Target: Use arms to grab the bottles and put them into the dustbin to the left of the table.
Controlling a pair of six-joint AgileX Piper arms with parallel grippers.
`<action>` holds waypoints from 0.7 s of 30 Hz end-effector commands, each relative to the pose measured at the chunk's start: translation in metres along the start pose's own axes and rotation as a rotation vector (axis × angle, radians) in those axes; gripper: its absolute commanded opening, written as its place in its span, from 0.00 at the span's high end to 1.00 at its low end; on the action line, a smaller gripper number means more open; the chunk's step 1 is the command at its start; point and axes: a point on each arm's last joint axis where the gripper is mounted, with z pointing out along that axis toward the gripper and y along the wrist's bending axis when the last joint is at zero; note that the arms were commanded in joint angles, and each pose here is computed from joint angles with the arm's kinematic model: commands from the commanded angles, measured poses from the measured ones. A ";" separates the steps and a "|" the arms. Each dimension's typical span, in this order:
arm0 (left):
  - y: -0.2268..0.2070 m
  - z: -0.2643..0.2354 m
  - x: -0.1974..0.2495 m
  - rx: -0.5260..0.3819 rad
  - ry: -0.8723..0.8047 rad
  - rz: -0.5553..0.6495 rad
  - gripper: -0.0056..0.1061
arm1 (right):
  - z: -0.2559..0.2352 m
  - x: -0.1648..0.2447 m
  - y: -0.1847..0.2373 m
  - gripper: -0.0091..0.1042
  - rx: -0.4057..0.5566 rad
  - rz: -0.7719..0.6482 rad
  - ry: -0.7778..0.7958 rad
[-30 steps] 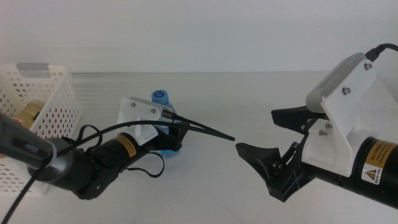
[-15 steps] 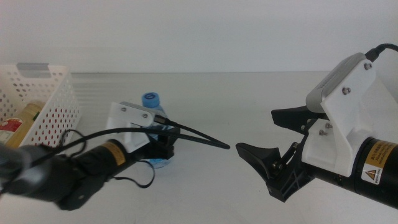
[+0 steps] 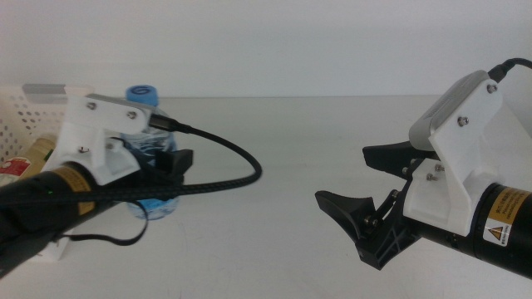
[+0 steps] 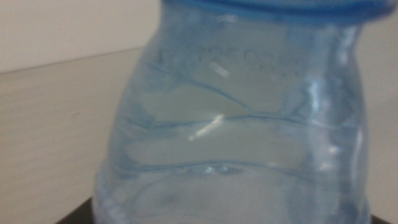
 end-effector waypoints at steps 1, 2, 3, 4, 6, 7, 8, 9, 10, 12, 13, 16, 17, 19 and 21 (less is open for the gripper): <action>-0.007 -0.016 -0.032 0.042 -0.137 -0.026 0.92 | -0.006 -0.018 -0.001 0.22 0.007 -0.009 -0.119; -0.007 -0.019 -0.034 0.044 -0.141 -0.017 0.92 | -0.006 -0.018 -0.001 0.22 0.007 -0.009 -0.119; -0.008 -0.022 -0.037 0.047 -0.148 -0.018 0.92 | -0.006 -0.018 -0.001 0.22 0.007 -0.009 -0.119; -0.009 -0.025 -0.039 0.053 -0.157 -0.017 0.92 | -0.006 -0.018 -0.001 0.22 0.007 -0.009 -0.119; -0.011 -0.028 -0.043 0.066 -0.172 -0.009 0.92 | -0.006 -0.018 -0.001 0.22 0.007 -0.009 -0.119; -0.012 -0.028 -0.044 0.073 -0.178 0.001 0.92 | -0.006 -0.018 -0.001 0.22 0.007 -0.009 -0.119; -0.012 -0.028 -0.045 0.076 -0.182 0.005 0.92 | -0.006 -0.018 -0.001 0.22 0.007 -0.009 -0.119; -0.012 -0.028 -0.046 0.076 -0.183 0.005 0.92 | -0.006 -0.018 -0.001 0.22 0.007 -0.009 -0.119; -0.012 -0.028 -0.046 0.076 -0.183 0.005 0.92 | -0.006 -0.018 -0.001 0.22 0.007 -0.009 -0.119; -0.012 -0.028 -0.045 0.073 -0.180 0.005 0.92 | -0.006 -0.018 -0.001 0.22 0.007 -0.009 -0.119; -0.012 -0.028 -0.045 0.073 -0.181 0.001 0.92 | -0.006 -0.018 -0.001 0.22 0.007 -0.009 -0.119; -0.010 -0.028 -0.047 0.046 -0.180 -0.067 0.92 | -0.006 -0.017 -0.001 0.22 0.008 -0.008 -0.118; -0.008 -0.028 -0.046 0.019 -0.164 -0.065 0.92 | -0.006 -0.017 -0.001 0.22 0.008 -0.008 -0.118; -0.006 -0.028 -0.047 -0.050 -0.101 -0.040 0.92 | -0.006 -0.017 -0.001 0.22 0.008 -0.008 -0.118; -0.006 -0.030 -0.054 -0.099 0.018 0.024 0.95 | -0.006 -0.017 -0.001 0.22 0.008 -0.008 -0.118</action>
